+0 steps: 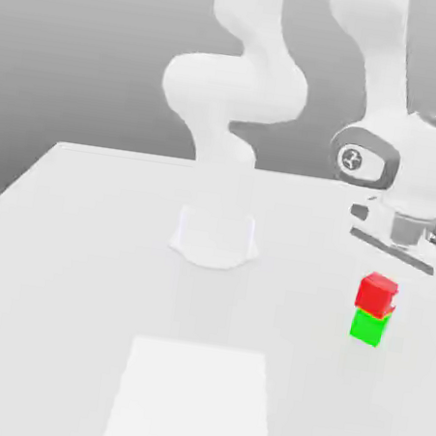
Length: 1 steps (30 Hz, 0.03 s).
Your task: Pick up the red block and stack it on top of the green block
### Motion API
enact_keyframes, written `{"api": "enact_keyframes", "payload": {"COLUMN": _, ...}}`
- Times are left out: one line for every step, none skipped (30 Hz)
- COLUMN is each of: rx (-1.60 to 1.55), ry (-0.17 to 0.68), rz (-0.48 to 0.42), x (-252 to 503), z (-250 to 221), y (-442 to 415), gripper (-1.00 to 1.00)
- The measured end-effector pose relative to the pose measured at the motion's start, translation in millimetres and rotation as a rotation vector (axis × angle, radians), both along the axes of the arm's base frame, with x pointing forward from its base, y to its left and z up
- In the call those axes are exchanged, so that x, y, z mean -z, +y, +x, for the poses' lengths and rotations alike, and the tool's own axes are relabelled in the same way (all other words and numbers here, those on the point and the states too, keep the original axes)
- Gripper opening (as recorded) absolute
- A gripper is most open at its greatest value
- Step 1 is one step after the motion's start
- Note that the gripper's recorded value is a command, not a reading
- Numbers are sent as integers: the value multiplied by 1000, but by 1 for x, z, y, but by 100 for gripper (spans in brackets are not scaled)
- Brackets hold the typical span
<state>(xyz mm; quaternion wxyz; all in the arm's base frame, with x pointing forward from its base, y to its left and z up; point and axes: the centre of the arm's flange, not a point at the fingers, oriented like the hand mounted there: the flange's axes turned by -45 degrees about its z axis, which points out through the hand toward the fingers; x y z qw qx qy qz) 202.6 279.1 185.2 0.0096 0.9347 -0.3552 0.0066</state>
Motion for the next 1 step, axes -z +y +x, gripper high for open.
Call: {"api": "enact_keyframes", "payload": {"rx": -2, "ry": 1, "rz": 4, "x": 2, "z": -1, "y": 1, "gripper": -100}}
